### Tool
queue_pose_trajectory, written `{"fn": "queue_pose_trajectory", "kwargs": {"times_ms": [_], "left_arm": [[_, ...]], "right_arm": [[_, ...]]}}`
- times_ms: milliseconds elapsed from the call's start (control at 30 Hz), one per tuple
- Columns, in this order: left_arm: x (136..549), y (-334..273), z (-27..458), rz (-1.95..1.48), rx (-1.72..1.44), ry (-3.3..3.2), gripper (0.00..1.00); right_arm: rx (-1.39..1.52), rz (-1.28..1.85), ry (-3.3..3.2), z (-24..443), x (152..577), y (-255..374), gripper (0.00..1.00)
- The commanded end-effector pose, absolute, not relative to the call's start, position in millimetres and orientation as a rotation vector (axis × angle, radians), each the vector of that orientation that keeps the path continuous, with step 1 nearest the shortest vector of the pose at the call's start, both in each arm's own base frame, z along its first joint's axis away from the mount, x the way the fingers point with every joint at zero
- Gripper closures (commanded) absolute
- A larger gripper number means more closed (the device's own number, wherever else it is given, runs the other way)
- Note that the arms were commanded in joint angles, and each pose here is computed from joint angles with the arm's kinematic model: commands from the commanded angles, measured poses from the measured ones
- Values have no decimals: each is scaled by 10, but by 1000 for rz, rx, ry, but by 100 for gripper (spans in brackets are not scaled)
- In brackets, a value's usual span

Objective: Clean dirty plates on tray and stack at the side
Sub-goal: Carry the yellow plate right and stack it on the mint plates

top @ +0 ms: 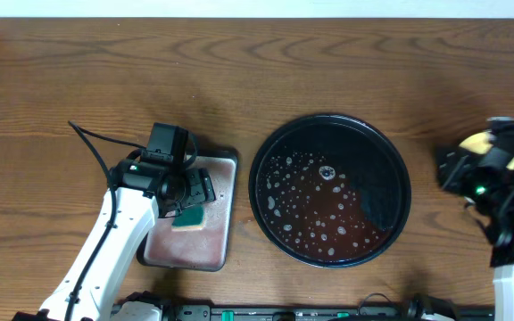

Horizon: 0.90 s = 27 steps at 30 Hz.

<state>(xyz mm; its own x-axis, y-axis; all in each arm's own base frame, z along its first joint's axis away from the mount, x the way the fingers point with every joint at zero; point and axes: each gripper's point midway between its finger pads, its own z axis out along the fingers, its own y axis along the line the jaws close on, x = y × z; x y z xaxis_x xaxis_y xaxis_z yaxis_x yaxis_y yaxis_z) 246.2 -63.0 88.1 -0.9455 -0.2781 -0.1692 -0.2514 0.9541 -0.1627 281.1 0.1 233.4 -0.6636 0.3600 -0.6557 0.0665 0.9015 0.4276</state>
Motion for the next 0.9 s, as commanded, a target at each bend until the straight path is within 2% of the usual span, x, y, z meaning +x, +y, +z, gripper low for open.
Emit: {"fn": "queue_pose_trajectory", "kwargs": {"times_ms": [0, 67, 100, 267, 300, 333, 367, 867], "left_arm": [[2527, -629, 959, -212, -393, 2893, 17], [2527, -629, 959, -212, -393, 2893, 17], [2527, -629, 959, -212, -392, 2893, 17], [2527, -629, 959, -212, -393, 2893, 17], [2527, -629, 959, -212, -393, 2893, 17], [2527, -629, 959, -212, -393, 2893, 17], [2527, -629, 959, -212, -393, 2893, 17], [2527, -629, 959, -212, -393, 2893, 17]], "right_arm": [[-31, 597, 2269, 2435, 2662, 536, 73], [-203, 646, 2260, 2482, 2511, 878, 80], [-255, 659, 2246, 2513, 2471, 978, 80], [-458, 691, 2184, 2601, 2343, 1334, 52], [-480, 701, 2178, 2608, 2331, 1381, 39], [-495, 713, 2171, 2620, 2319, 1426, 10], [-504, 720, 2167, 2625, 2317, 1454, 1], [-488, 713, 2279, 2430, 2183, 1408, 1]]}}
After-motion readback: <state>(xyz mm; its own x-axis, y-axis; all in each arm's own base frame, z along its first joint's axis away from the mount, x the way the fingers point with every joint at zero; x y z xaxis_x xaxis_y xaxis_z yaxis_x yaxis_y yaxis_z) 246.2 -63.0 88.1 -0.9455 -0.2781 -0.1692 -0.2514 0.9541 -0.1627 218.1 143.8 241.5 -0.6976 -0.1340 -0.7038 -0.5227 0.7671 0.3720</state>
